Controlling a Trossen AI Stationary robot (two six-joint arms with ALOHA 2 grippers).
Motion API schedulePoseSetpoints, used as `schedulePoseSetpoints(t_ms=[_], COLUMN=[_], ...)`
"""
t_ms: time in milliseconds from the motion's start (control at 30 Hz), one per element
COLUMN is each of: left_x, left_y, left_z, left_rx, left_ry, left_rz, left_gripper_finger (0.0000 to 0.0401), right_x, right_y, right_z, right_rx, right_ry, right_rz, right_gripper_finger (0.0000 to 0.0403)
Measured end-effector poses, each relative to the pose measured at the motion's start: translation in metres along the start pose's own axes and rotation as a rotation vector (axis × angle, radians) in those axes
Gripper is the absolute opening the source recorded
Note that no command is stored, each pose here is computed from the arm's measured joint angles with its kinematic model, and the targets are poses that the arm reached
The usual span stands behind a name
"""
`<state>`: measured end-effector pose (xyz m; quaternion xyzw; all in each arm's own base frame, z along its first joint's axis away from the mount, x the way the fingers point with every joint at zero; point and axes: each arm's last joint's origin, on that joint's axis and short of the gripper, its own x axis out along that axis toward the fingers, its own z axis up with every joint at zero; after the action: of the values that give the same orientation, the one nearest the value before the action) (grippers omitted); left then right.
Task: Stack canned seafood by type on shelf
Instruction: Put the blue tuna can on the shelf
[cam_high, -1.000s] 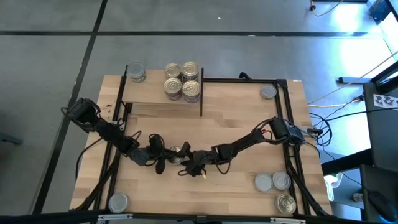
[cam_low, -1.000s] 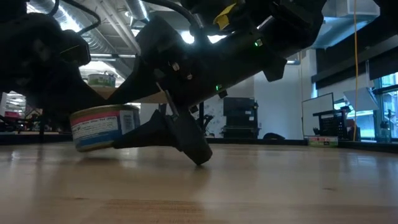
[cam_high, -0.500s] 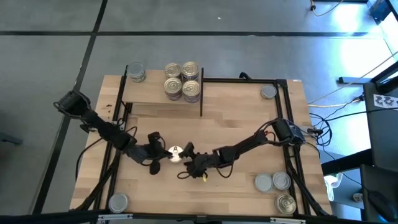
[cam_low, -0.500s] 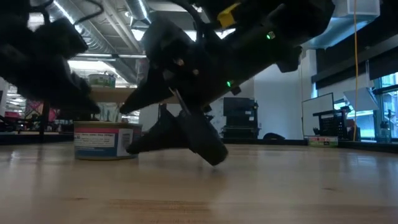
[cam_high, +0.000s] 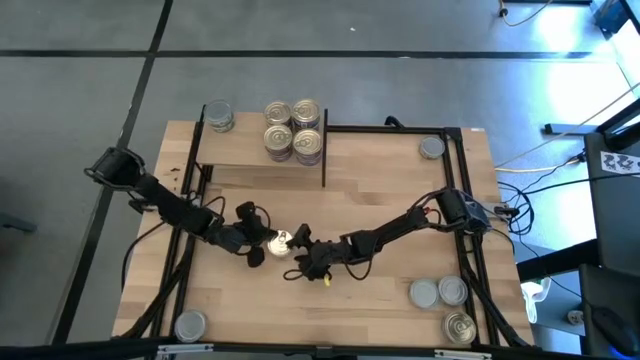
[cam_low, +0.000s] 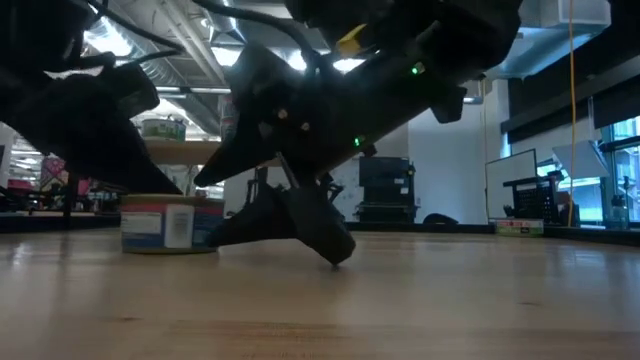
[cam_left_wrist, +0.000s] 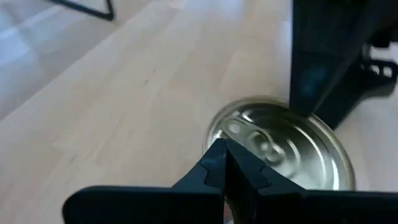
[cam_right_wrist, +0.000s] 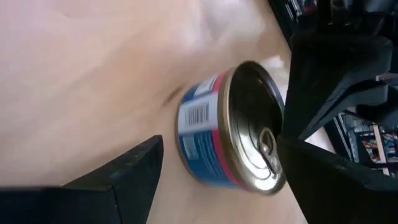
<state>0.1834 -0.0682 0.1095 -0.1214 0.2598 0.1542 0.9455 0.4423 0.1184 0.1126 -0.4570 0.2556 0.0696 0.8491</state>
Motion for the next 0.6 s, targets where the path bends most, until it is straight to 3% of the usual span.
schedulePoseSetpoints(t_ms=[200,600], left_x=[0.001,0.001], left_y=[0.012,0.012], left_z=[-0.005,-0.004], left_rx=[-0.117,-0.117], left_ry=[-0.022,-0.028], left_rz=[0.031,0.010], left_gripper_finger=[0.0001,0.0001], right_x=[0.003,0.007], right_y=[-0.007,-0.016], right_z=[-0.005,-0.004], right_rx=[0.004,0.070], right_ry=[0.017,-0.050], right_rz=[-0.034,-0.111], right_gripper_finger=[0.0312,0.0312])
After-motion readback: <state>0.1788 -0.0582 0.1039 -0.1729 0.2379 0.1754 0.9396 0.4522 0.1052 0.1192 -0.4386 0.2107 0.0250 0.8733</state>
